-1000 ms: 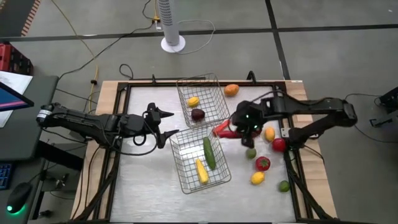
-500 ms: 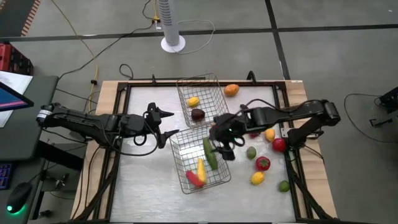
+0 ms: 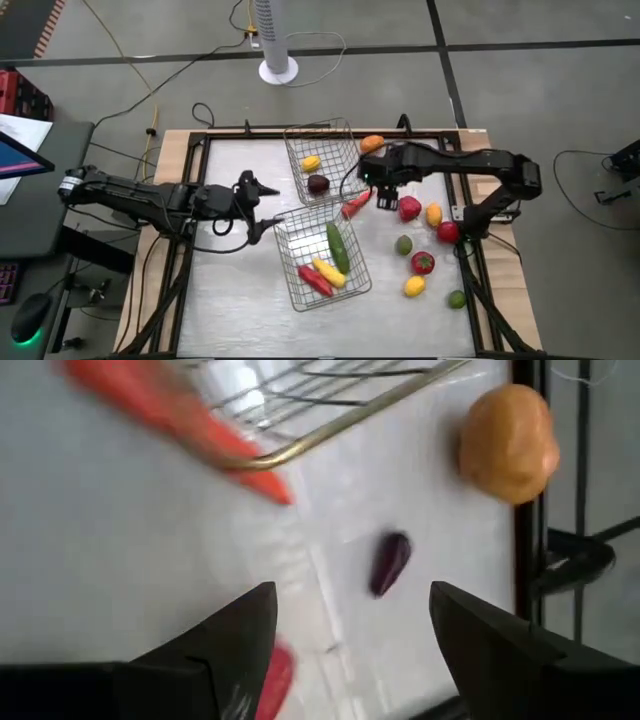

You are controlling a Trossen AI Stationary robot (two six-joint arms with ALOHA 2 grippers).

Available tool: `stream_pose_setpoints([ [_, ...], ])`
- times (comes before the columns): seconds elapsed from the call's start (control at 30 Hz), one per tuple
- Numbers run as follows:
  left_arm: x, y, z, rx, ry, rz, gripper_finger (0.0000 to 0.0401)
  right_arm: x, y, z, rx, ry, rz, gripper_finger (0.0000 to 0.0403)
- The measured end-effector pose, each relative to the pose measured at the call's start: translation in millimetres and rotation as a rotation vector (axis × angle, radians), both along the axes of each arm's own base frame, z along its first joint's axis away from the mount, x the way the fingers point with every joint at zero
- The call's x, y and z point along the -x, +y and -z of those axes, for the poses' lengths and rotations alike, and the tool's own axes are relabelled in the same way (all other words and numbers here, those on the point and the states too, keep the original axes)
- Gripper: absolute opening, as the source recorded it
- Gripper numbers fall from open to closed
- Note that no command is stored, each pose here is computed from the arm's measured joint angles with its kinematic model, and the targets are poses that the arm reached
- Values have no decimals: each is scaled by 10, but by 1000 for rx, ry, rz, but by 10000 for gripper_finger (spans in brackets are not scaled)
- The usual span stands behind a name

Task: Sort produce into baskets
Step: Put the orange carrot into the bottom wire basket

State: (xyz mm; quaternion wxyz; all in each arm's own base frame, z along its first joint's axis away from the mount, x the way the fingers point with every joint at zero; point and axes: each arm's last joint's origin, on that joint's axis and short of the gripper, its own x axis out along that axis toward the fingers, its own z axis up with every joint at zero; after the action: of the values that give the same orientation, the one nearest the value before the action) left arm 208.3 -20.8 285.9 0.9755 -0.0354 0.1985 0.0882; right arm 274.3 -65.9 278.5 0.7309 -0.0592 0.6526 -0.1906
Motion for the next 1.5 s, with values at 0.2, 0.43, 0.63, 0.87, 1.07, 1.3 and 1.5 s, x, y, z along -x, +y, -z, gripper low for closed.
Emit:
stream_pose_setpoints([
  [0.2,4,-59,22,65,22,100,352,-23,-394,262,31,-46,7,290],
  [0.43,17,-40,14,1,21,47,352,-186,-429,290,-55,-203,-72,290],
  [0.63,18,-35,14,-14,22,38,352,-289,-262,270,-95,-268,-150,290],
  [0.87,18,-37,14,2,19,29,352,-285,-119,275,-135,-236,-195,290],
  [1.07,30,-38,20,-1,31,33,352,-160,-116,469,-177,-142,-176,290],
  [1.3,31,-38,21,0,32,31,352,-98,-225,912,-188,-254,-247,290],
  [1.5,31,-37,21,-6,33,32,352,-47,-242,1133,-240,-367,-319,290],
])
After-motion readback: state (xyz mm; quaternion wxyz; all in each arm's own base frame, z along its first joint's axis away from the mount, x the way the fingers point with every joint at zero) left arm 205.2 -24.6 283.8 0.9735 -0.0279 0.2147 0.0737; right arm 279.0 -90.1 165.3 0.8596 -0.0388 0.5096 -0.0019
